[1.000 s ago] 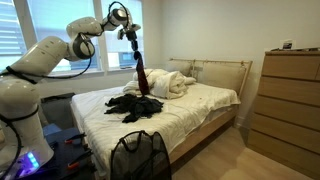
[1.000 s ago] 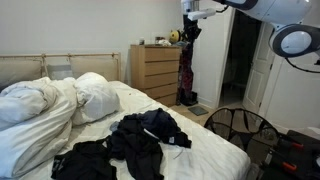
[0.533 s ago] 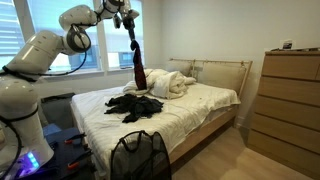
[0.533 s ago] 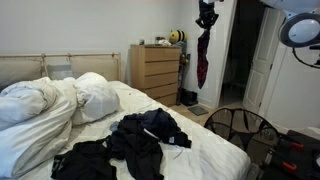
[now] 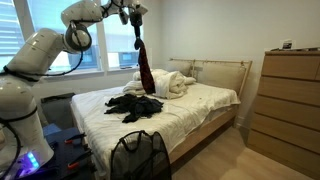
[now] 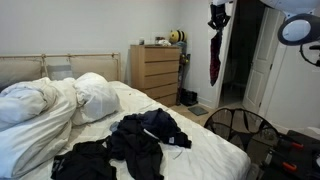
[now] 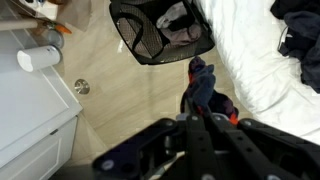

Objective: Drop socks and a tank top in the laundry basket

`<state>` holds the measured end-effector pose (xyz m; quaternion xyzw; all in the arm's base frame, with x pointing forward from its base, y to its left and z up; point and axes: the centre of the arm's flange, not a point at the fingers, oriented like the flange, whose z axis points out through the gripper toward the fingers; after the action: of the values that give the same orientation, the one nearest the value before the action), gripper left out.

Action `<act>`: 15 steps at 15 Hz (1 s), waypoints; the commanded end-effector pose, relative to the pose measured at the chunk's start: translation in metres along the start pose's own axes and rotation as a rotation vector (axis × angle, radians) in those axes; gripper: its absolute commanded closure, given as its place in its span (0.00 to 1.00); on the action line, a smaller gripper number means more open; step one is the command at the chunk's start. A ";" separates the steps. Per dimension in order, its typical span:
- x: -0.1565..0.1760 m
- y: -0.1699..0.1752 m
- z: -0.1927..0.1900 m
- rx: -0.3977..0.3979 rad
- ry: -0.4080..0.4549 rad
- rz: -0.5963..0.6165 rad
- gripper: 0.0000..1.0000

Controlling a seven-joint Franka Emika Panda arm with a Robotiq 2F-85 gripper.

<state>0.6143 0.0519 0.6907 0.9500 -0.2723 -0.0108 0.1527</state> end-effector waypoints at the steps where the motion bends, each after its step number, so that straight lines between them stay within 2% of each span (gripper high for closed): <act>1: -0.028 0.048 0.058 0.023 -0.068 0.013 0.99; 7: -0.004 0.075 0.093 0.005 -0.190 0.023 0.99; 9: 0.000 0.081 0.105 0.006 -0.263 -0.014 0.99; 12: -0.002 0.092 0.126 -0.001 -0.430 -0.101 0.99; 15: -0.002 0.105 0.148 -0.021 -0.535 -0.128 0.99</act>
<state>0.6001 -0.0623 0.6268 0.9327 -0.2560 -0.2327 0.1018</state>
